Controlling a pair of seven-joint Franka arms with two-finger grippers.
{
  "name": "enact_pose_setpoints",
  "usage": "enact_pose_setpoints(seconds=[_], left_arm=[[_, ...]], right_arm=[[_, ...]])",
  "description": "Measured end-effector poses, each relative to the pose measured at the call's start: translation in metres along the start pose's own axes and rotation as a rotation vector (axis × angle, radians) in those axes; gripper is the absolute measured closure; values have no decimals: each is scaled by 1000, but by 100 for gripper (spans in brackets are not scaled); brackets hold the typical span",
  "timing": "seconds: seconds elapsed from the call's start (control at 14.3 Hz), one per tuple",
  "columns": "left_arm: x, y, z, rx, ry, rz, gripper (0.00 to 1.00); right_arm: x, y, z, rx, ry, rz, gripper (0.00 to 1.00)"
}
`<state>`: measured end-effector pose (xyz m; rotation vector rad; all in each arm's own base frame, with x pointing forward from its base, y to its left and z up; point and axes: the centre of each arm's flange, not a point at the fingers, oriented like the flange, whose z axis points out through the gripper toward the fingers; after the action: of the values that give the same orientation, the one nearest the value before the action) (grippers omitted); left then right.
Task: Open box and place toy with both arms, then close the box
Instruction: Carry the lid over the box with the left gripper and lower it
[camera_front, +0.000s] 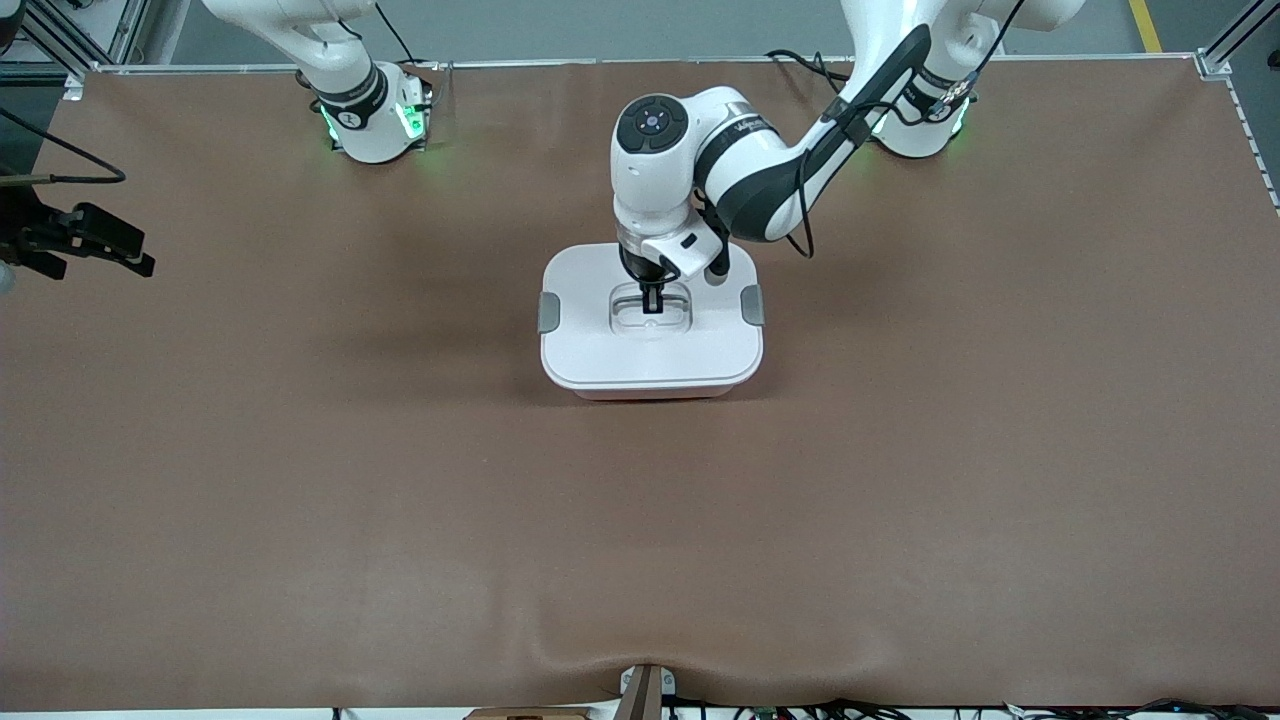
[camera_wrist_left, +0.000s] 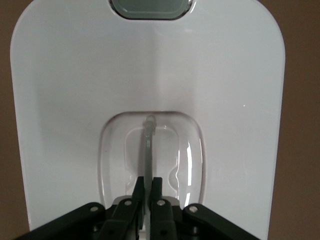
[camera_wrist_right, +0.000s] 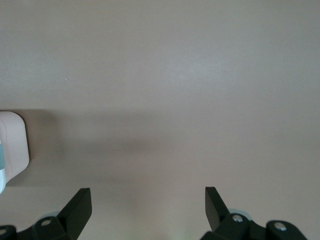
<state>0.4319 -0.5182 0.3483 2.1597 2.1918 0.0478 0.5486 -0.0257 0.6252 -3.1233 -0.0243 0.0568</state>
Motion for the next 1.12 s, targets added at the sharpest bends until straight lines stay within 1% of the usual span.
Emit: enact_pose_setpoints(seconds=[0.42,0.49,0.56,0.63,0.77,0.84,0.98,1.05,1.12], left_arm=[[0,1,1,-1,0,0,93],[1,1,1,0,2,-1,88],[1,2,3,1,4,-2,80],[2,3,3,1,4,-4,68],[2,7,0,-5,-1,-9,50],[2,9,-3,-10,-5,-9,39],[0,13,-11,-23,-15,4,21],[1,16,-18,-31,-18,11,10],[2,20,-26,-38,-17,13,1]], right_arm=[[-1,-1,1,1,-13,-1,0],[-1,-1,1,1,-13,-1,0],[-1,-1,1,1,-13,0,0],[-1,-1,1,1,-10,-1,0],[0,-2,-3,1,2,-3,0],[0,-4,-5,0,7,-6,0],[0,-7,-6,0,10,-13,0],[0,-8,-6,0,10,-14,0],[0,-8,-6,0,9,-14,0]])
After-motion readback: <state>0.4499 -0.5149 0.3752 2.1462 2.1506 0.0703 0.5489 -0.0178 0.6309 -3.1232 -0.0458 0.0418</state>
